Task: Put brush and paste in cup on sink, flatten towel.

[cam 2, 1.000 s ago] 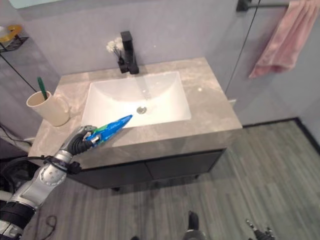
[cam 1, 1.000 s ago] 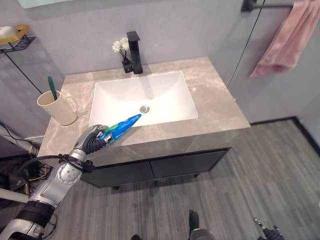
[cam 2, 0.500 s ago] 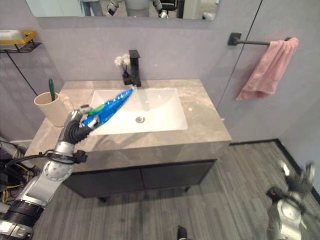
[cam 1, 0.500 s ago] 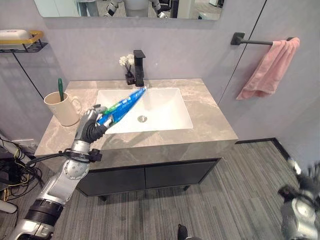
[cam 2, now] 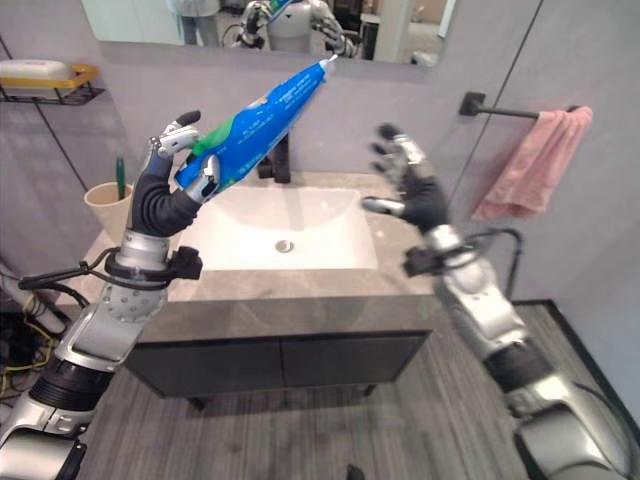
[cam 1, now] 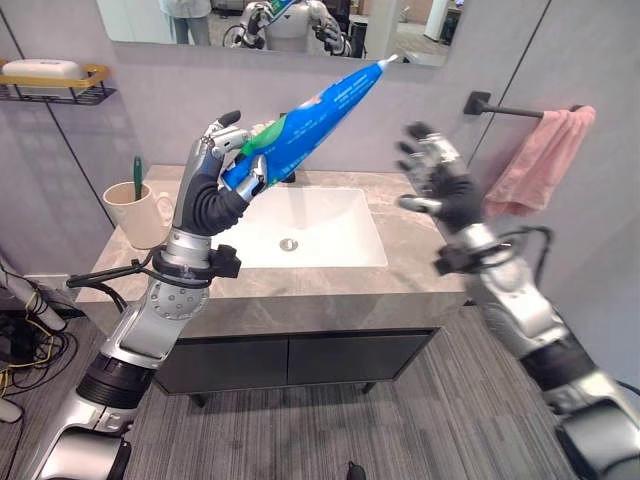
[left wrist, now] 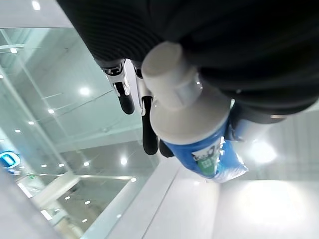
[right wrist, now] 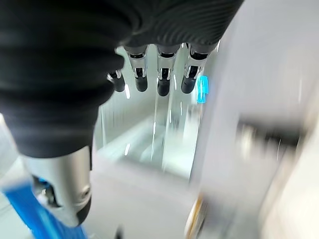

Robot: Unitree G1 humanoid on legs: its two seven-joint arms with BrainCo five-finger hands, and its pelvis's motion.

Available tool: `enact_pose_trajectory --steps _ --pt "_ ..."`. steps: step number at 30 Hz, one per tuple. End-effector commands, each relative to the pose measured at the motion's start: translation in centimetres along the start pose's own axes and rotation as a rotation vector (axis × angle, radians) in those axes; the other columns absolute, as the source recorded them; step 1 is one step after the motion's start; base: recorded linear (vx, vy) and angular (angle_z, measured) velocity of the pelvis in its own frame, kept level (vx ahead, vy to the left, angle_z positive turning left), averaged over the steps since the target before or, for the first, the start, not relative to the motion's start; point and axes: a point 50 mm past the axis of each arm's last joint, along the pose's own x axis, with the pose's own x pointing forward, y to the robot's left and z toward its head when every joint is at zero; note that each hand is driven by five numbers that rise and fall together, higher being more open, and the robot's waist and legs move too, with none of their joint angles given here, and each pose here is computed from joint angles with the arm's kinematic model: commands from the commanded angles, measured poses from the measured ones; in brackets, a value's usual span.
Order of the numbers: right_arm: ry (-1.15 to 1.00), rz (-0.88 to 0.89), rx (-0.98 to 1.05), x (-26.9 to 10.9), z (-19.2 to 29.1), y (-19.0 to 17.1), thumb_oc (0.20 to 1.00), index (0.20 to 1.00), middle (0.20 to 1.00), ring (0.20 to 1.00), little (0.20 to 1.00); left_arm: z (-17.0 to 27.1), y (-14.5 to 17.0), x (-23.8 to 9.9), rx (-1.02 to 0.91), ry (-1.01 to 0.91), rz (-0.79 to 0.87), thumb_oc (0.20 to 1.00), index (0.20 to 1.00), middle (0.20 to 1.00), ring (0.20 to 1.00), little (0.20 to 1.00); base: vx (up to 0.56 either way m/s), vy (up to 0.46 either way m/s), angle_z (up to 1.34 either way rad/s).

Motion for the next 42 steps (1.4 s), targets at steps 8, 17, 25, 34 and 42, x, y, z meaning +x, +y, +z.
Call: enact_pose_trajectory --steps 8,17,25,34,42 --pt "-0.277 0.106 0.260 5.0 3.9 4.8 1.000 1.000 1.000 1.000 1.000 2.2 -0.2 1.4 -0.144 -0.106 0.046 0.200 0.200 0.200 0.200 0.200 0.02 0.017 0.16" --pt "-0.397 0.083 0.419 6.0 5.4 6.2 1.000 1.000 1.000 1.000 1.000 1.1 -1.6 -1.1 -0.258 0.020 -0.024 0.200 0.200 0.200 0.200 0.200 0.01 0.025 0.26" --pt "-0.426 0.074 0.495 6.0 5.5 7.0 0.200 0.200 0.200 0.200 0.200 -0.5 -2.7 -2.4 -0.276 0.137 -0.058 0.200 0.200 0.200 0.200 0.200 0.01 0.028 0.15" --pt "-0.417 0.019 0.534 5.4 4.6 7.0 0.200 0.200 0.200 0.200 0.200 -0.8 -2.8 -3.2 -0.266 0.174 -0.028 0.200 0.200 0.200 0.200 0.200 0.03 0.039 0.01" --pt "-0.434 -0.119 0.501 5.0 4.3 5.6 0.200 0.200 0.200 0.200 0.200 -1.2 -2.6 -4.1 -0.224 0.217 0.006 1.000 1.000 1.000 1.000 1.000 0.03 0.134 -0.08"
